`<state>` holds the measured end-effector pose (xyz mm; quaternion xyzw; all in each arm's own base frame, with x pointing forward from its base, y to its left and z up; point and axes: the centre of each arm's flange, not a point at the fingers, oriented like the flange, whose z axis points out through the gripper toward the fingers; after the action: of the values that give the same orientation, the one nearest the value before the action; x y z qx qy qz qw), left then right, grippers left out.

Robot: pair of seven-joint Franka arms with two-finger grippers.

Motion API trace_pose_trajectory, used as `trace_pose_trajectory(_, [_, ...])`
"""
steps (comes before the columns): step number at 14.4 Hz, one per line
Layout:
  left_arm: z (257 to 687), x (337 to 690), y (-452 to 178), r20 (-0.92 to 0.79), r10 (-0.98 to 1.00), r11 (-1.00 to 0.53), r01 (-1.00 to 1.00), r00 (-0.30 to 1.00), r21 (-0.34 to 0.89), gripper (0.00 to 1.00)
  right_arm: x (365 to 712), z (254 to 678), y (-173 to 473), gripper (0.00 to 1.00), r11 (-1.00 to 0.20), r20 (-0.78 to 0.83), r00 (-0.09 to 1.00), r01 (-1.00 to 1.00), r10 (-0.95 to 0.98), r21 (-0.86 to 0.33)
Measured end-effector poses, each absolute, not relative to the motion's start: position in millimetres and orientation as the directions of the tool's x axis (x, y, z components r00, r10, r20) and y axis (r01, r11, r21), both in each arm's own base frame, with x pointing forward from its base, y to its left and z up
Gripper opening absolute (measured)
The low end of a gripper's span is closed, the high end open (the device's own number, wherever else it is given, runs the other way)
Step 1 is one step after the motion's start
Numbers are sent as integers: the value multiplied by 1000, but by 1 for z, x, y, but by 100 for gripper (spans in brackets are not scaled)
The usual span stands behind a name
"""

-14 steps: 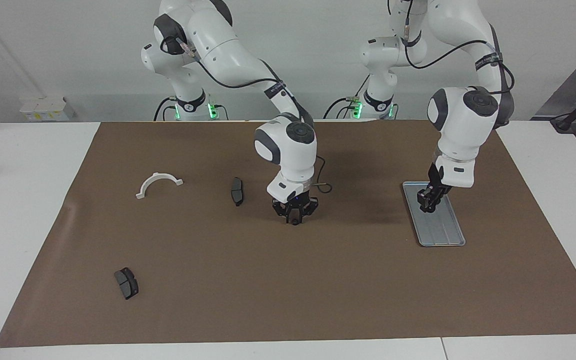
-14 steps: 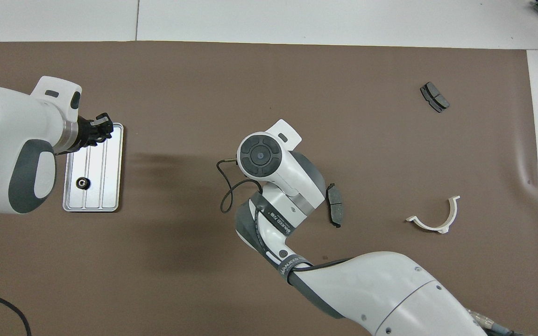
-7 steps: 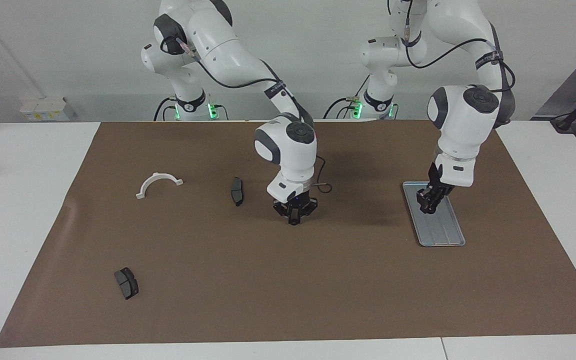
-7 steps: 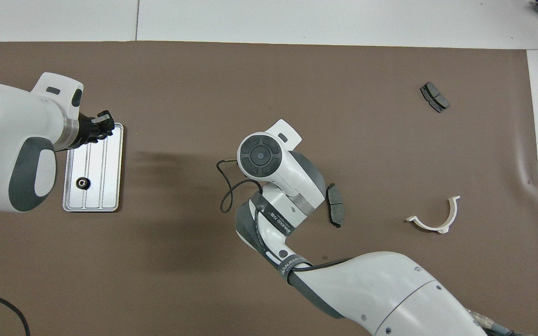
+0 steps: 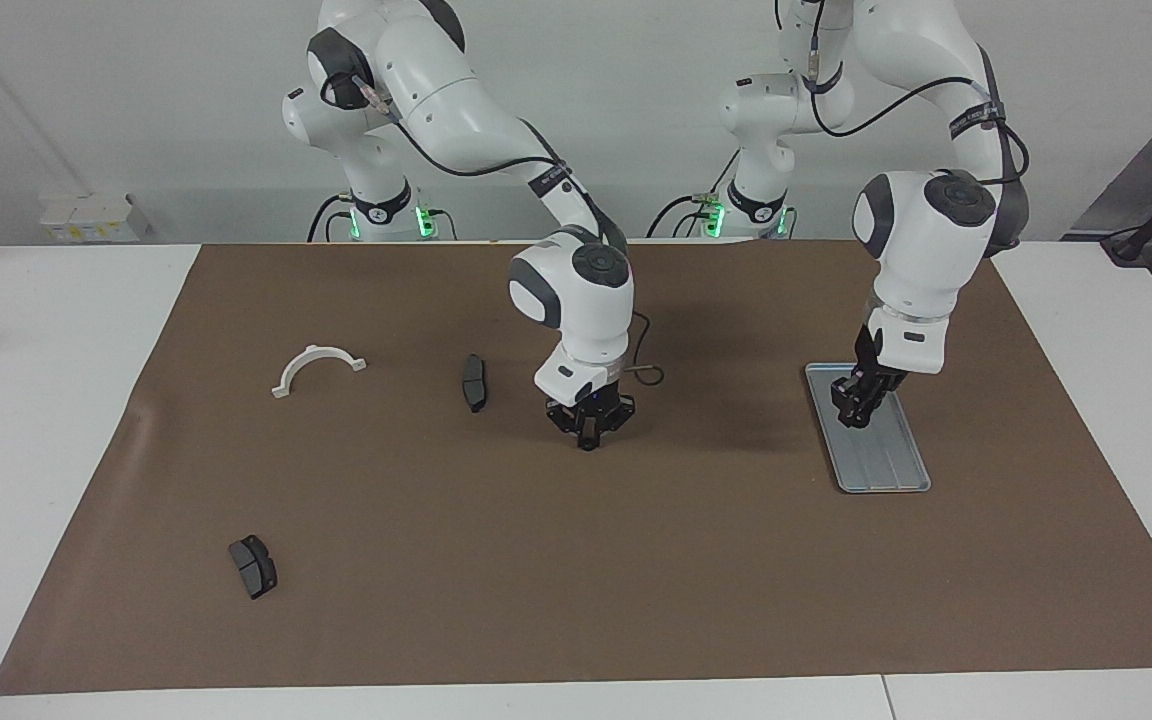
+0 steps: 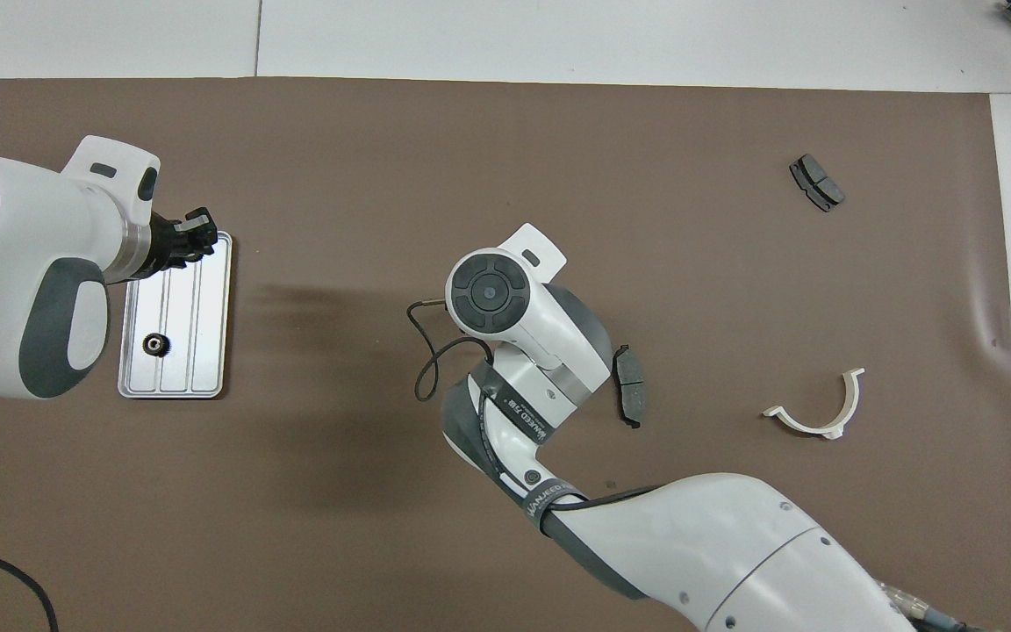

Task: Place bearing gear from tray to pile

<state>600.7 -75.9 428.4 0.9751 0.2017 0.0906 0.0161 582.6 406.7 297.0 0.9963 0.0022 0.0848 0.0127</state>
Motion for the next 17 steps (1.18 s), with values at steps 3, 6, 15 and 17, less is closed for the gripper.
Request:
trace_pose_trajectory(3, [439,603,-99,191,347,-938,338,918,77,34,592,301,392,23,-999,171,985,-16,-9,35])
trace_pose_trajectory(6, [444,601,-143,213,281,-959,267,936,92,34,628,325,330,23,-998,183,983,-23,-13,51])
trace_pose_trajectory(15, [384,558,-371,234,64,-982,19,970,189,34,700,334,84,23,-990,148,986,-90,-74,108])
trace_pose_trajectory(17, [368,555,-411,239,67,-974,12,969,225,34,699,330,63,23,-987,113,989,-106,-93,120])
